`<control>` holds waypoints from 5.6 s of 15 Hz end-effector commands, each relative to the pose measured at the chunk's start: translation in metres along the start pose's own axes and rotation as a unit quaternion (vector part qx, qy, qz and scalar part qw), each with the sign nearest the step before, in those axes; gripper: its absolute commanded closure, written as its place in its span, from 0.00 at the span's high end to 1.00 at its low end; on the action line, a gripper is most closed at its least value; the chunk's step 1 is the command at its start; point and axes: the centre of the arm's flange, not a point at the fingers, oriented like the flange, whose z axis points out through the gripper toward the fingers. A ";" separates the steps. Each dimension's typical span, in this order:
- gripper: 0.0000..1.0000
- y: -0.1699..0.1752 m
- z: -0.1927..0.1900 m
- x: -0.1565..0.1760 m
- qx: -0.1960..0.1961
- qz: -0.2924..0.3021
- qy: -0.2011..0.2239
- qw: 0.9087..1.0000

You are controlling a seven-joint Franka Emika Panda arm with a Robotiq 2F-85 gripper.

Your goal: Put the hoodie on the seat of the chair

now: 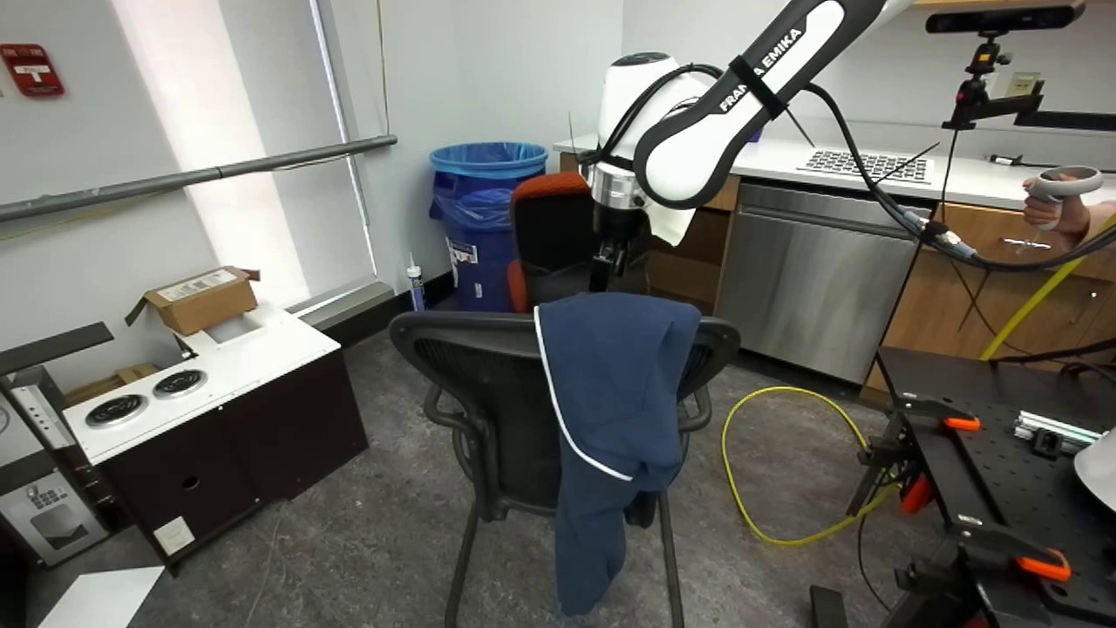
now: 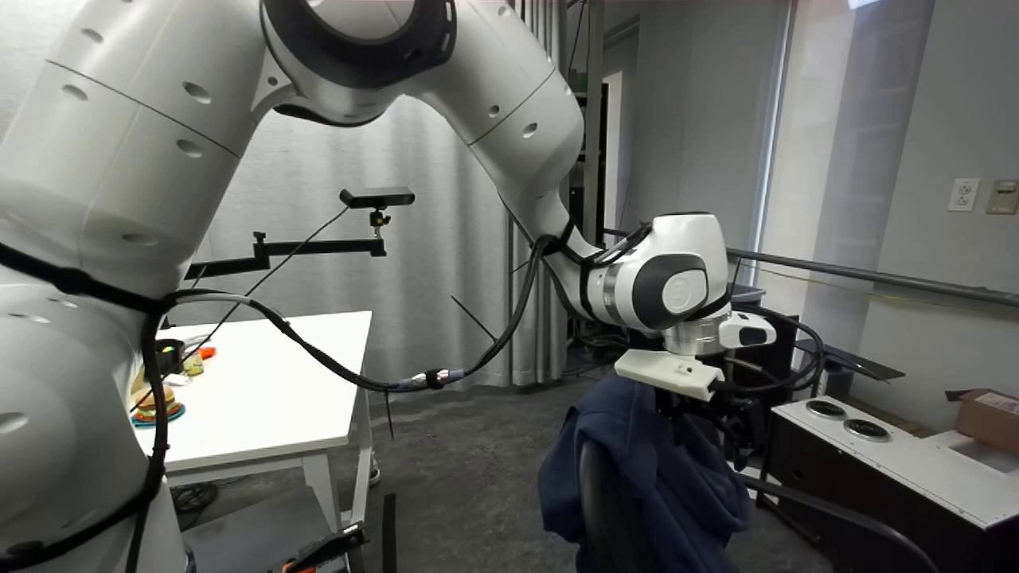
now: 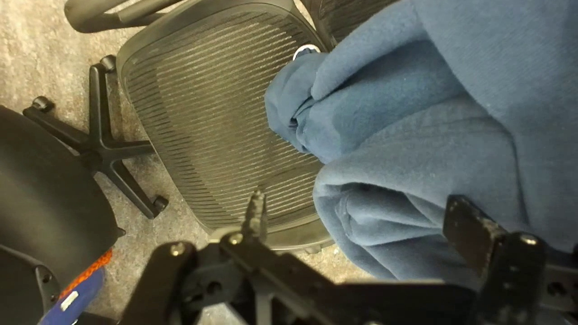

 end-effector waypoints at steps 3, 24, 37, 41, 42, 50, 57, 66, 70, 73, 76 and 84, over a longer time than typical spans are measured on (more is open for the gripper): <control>1.00 0.000 0.012 0.043 -0.020 0.015 0.018 1.000; 1.00 -0.057 -0.001 -0.022 -0.011 -0.047 -0.015 0.999; 1.00 -0.022 0.015 -0.034 -0.081 0.123 0.112 0.983; 1.00 -0.028 0.014 -0.052 -0.132 0.192 0.152 0.961; 1.00 -0.032 0.015 -0.055 -0.141 0.200 0.153 0.957; 1.00 -0.070 0.023 -0.070 -0.124 0.161 0.122 0.972; 1.00 -0.081 0.031 -0.079 -0.070 0.117 0.079 0.988; 0.93 -0.077 0.030 -0.085 0.026 0.044 0.051 0.997; 1.00 -0.070 0.035 -0.086 0.055 0.021 0.037 0.998; 1.00 -0.067 0.039 -0.086 0.072 0.012 0.028 0.997; 1.00 -0.061 0.043 -0.083 0.074 0.014 0.017 0.997; 1.00 -0.061 0.022 -0.083 0.071 0.005 0.024 0.997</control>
